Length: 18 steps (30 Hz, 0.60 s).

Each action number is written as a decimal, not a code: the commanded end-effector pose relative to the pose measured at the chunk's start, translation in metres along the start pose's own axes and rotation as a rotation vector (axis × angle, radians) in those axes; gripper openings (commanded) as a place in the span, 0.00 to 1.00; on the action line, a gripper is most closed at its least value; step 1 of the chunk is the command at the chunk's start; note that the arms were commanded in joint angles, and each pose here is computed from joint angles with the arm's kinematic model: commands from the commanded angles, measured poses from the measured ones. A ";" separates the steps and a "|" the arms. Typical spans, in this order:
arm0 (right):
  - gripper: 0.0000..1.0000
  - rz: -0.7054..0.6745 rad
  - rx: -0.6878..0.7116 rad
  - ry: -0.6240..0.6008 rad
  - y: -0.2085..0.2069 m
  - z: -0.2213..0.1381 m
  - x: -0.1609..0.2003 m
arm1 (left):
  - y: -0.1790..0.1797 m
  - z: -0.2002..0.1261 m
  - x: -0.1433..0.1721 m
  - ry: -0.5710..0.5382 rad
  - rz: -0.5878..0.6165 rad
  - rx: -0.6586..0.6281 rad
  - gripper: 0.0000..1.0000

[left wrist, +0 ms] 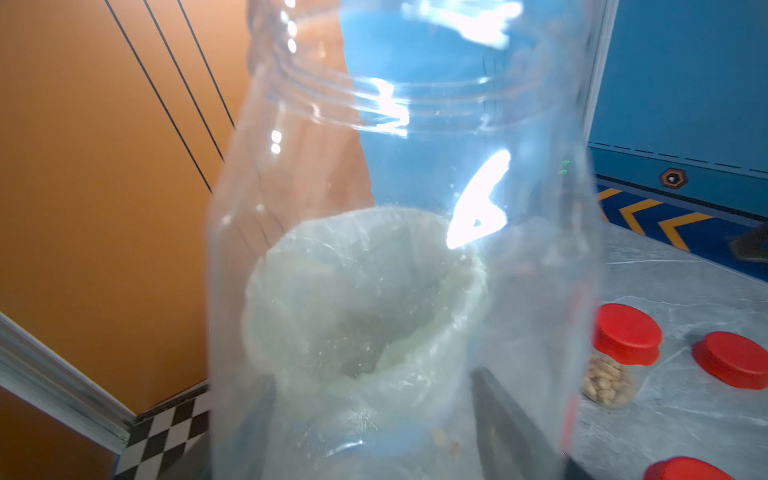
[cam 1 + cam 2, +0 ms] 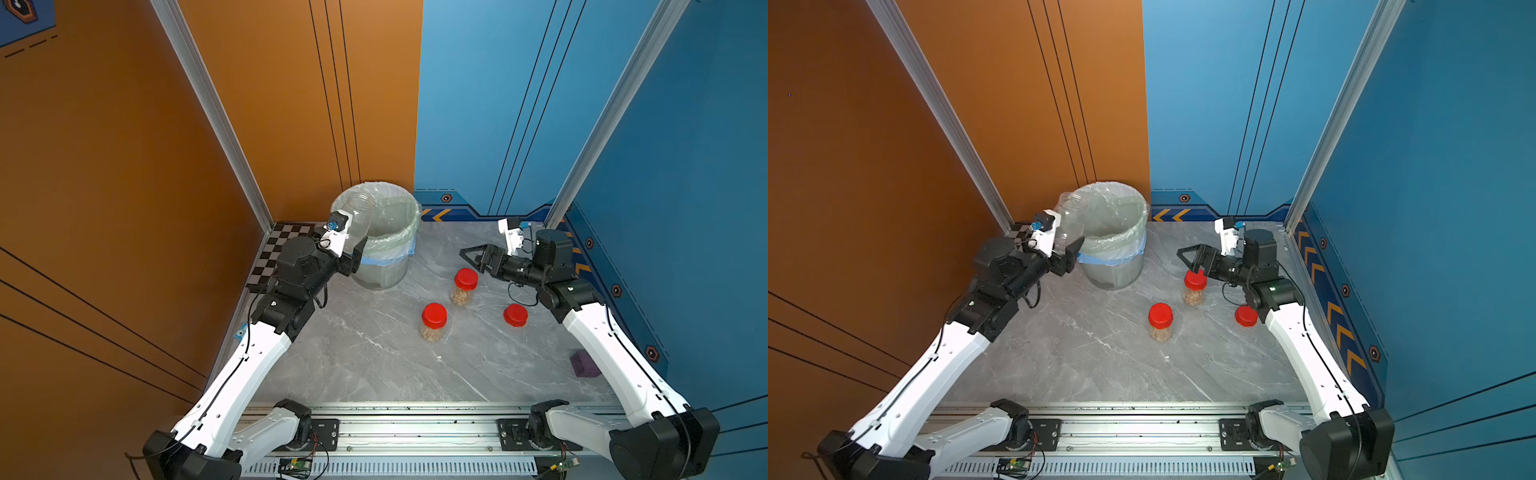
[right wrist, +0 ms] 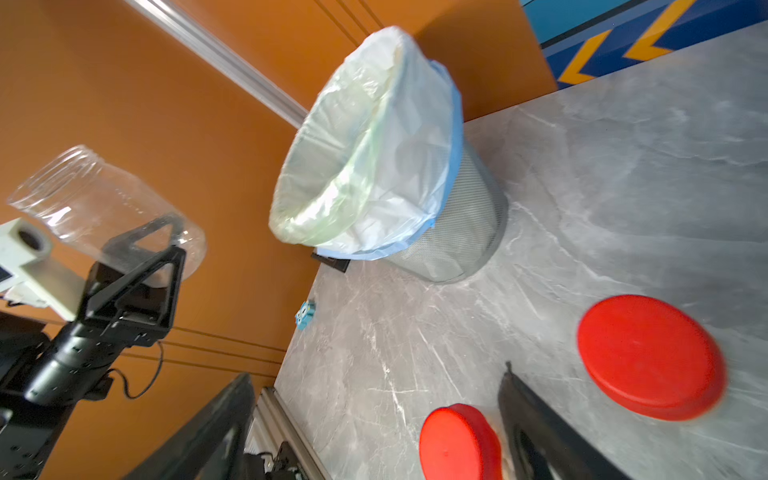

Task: Empty moldy peanuts from jars
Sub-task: Pour the moldy peanuts from the jar into the trash bin, then place the jar at the center of the board.

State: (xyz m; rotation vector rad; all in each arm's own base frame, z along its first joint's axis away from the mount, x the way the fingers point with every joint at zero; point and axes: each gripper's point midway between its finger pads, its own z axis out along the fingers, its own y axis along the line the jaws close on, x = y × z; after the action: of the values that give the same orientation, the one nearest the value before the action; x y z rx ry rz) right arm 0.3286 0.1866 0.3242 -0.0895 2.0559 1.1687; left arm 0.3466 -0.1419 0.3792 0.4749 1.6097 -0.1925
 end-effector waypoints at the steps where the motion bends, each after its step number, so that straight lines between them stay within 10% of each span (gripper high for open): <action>1: 0.92 -0.139 -0.123 0.008 0.039 0.010 0.004 | -0.014 -0.004 0.005 -0.049 -0.105 0.051 0.52; 18: 0.93 -0.295 -0.386 0.076 0.108 0.079 0.048 | -0.079 -0.017 0.071 0.021 -0.218 0.230 0.52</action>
State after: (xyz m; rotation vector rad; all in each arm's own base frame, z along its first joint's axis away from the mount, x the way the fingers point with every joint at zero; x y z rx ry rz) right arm 0.3021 0.3132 0.3206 -0.5381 1.9061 1.3490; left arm 0.3031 -0.1803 0.2925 0.4696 1.6997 -0.4507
